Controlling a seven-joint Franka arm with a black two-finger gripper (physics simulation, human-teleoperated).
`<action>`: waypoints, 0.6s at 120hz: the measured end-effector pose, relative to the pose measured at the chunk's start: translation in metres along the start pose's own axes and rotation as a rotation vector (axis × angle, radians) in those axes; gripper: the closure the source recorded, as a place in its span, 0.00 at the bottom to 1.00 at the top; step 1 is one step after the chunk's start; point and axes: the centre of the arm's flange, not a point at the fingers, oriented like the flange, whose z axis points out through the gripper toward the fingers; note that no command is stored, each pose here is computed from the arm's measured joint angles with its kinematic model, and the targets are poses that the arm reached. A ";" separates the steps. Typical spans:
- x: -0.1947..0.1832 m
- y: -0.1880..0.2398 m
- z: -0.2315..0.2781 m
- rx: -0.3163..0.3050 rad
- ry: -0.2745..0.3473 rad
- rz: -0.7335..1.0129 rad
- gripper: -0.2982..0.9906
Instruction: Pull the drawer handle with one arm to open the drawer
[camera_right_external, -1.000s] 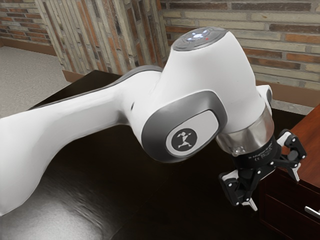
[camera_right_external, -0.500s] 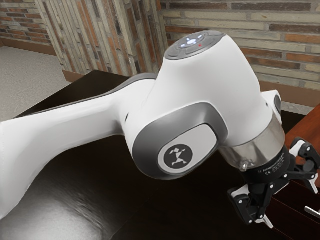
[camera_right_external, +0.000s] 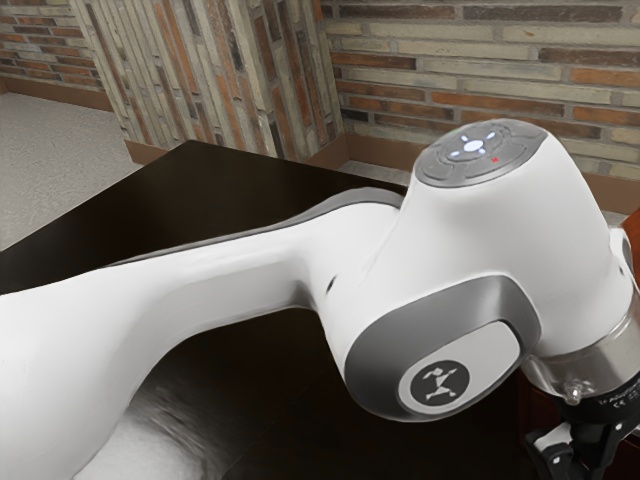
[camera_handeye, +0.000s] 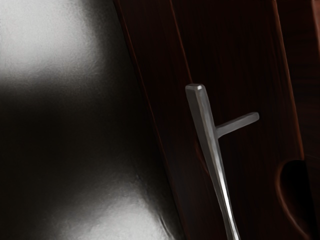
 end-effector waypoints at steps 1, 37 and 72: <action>0.001 0.000 0.001 0.000 0.001 -0.003 0.23; 0.004 0.008 0.018 0.000 0.016 -0.079 0.23; 0.002 0.007 0.021 0.000 0.017 -0.114 0.23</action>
